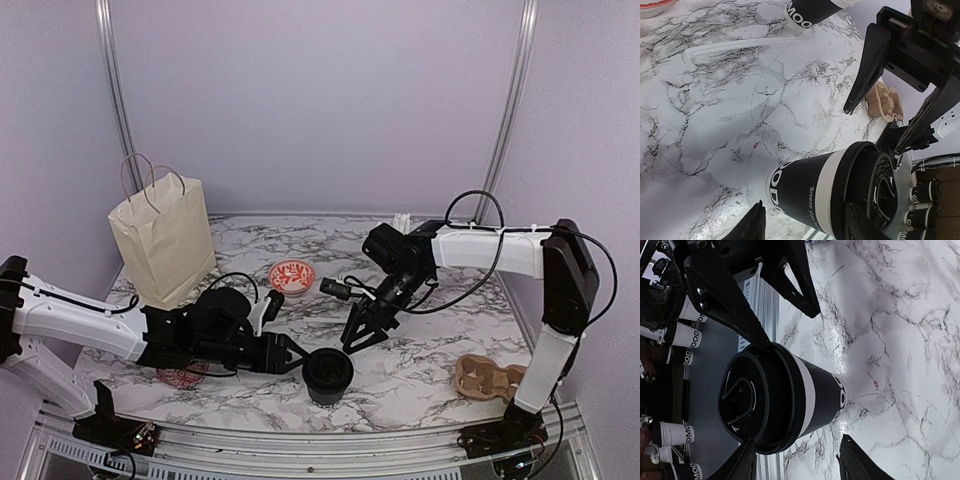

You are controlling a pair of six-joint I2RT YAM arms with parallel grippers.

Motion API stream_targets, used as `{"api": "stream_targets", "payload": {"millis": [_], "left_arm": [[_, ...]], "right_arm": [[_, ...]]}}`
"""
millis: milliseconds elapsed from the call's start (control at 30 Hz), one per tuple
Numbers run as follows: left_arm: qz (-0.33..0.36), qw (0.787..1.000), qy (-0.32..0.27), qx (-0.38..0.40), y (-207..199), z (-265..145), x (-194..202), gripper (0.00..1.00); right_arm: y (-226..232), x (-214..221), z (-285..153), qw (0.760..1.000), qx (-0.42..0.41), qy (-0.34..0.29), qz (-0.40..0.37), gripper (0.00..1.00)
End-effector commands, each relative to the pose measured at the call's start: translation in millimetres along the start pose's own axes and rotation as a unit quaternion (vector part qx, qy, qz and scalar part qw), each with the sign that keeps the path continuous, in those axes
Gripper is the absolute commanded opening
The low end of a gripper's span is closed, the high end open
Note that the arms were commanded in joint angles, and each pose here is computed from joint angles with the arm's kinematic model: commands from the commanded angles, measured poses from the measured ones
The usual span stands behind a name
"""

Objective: Pack the takeout coffee

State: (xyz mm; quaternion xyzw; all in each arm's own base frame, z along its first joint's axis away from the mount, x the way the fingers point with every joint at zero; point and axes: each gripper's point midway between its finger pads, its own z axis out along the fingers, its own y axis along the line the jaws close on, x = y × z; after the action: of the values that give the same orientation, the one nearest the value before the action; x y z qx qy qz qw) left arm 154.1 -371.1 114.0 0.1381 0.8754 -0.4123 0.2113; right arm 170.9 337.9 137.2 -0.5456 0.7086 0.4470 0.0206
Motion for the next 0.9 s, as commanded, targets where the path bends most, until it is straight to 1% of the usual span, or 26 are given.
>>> {"api": "stream_targets", "payload": {"millis": [0, 200, 400, 500, 567, 733, 800, 867], "left_arm": [[0.004, 1.0, 0.013, 0.002, -3.1, 6.4, -0.1, 0.53], [-0.001, 0.999, 0.037, -0.006, 3.3, 13.7, 10.1, 0.47], [-0.012, 0.997, 0.072, -0.015, 13.7, 21.8, 27.1, 0.41], [-0.023, 0.994, 0.098, -0.041, 28.7, 26.5, 41.0, 0.35], [-0.037, 0.99, 0.119, -0.062, 40.7, 29.1, 52.9, 0.31], [-0.066, 0.977, 0.174, -0.105, 70.5, 31.1, 90.0, 0.2], [-0.069, 0.973, 0.187, -0.117, 79.8, 31.4, 102.5, 0.15], [-0.073, 0.969, 0.198, -0.126, 88.2, 31.8, 114.4, 0.13]], "right_arm": [[0.2, -3.5, 8.7, 1.0, -0.017, 0.005, 0.008, 0.5], [-4.5, 6.1, 20.7, 0.999, -0.025, 0.022, 0.023, 0.41], [-9.4, 19.2, 30.8, 0.998, -0.029, 0.037, 0.039, 0.36], [-14.2, 24.3, 36.4, 0.998, -0.025, 0.046, 0.046, 0.33], [-17.2, 28.1, 40.9, 0.997, -0.023, 0.053, 0.051, 0.29], [-24.6, 46.1, 58.3, 0.994, -0.017, 0.081, 0.065, 0.15], [-28.2, 53.5, 64.8, 0.993, -0.012, 0.093, 0.071, 0.13], [-34.6, 61.1, 70.2, 0.991, 0.0, 0.105, 0.079, 0.11]]}}
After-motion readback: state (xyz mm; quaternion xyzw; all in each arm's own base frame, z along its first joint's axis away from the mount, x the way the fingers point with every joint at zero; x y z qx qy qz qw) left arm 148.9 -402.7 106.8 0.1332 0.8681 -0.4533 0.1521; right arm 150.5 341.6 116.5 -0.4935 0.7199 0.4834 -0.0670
